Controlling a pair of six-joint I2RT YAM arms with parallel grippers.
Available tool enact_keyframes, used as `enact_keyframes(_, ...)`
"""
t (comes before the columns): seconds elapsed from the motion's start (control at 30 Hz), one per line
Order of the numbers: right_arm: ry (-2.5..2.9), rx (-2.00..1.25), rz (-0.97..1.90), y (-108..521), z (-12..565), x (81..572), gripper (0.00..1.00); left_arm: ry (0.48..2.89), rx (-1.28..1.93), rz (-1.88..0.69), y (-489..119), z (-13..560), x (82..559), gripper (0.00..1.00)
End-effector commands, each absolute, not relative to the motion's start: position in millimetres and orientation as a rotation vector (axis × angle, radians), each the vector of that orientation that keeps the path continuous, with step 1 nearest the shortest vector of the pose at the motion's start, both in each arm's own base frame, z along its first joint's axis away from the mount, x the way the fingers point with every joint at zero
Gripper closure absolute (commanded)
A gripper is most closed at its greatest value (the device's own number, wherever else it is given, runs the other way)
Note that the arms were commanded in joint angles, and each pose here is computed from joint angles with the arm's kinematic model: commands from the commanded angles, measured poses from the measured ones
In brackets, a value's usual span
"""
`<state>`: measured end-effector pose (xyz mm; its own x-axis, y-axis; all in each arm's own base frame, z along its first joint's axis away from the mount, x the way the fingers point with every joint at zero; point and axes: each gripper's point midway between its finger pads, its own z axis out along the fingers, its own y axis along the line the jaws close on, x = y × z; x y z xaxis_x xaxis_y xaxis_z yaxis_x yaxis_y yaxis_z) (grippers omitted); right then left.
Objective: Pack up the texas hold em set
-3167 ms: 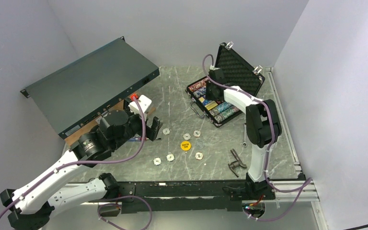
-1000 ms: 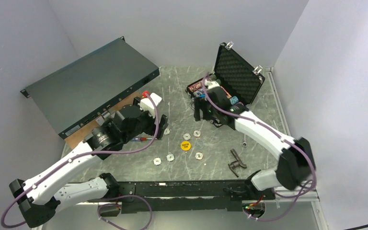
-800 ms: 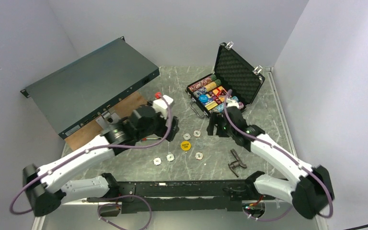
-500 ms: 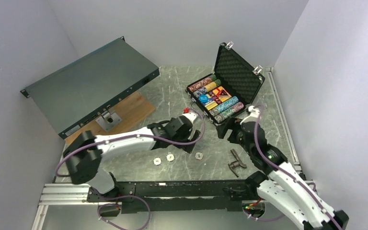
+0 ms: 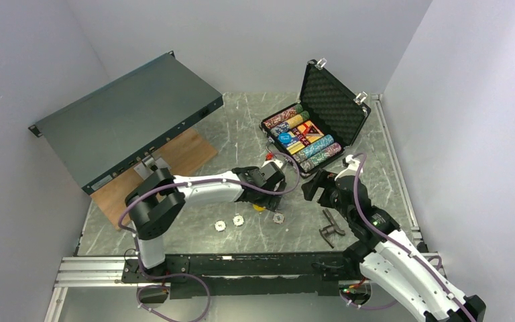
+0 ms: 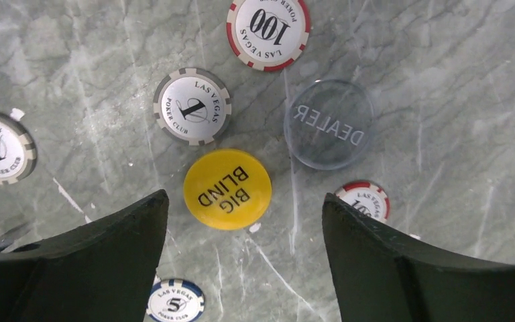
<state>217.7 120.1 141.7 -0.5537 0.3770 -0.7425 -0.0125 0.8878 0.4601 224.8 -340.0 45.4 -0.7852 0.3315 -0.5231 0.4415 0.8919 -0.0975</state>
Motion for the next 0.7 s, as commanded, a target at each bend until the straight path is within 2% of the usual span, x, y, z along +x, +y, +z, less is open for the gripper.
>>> enact_keyframes(0.0,2.083,0.261,0.546,123,149,220,0.10,2.548,0.557,-0.283,-348,42,230,0.17)
enact_keyframes(0.4,2.110,0.262,0.559,127,141,218,0.10,2.555,0.601,-0.192,-337,23,232,0.23)
enact_keyframes(0.67,2.136,0.259,0.573,132,135,219,0.10,2.554,0.613,-0.162,-332,16,232,0.40)
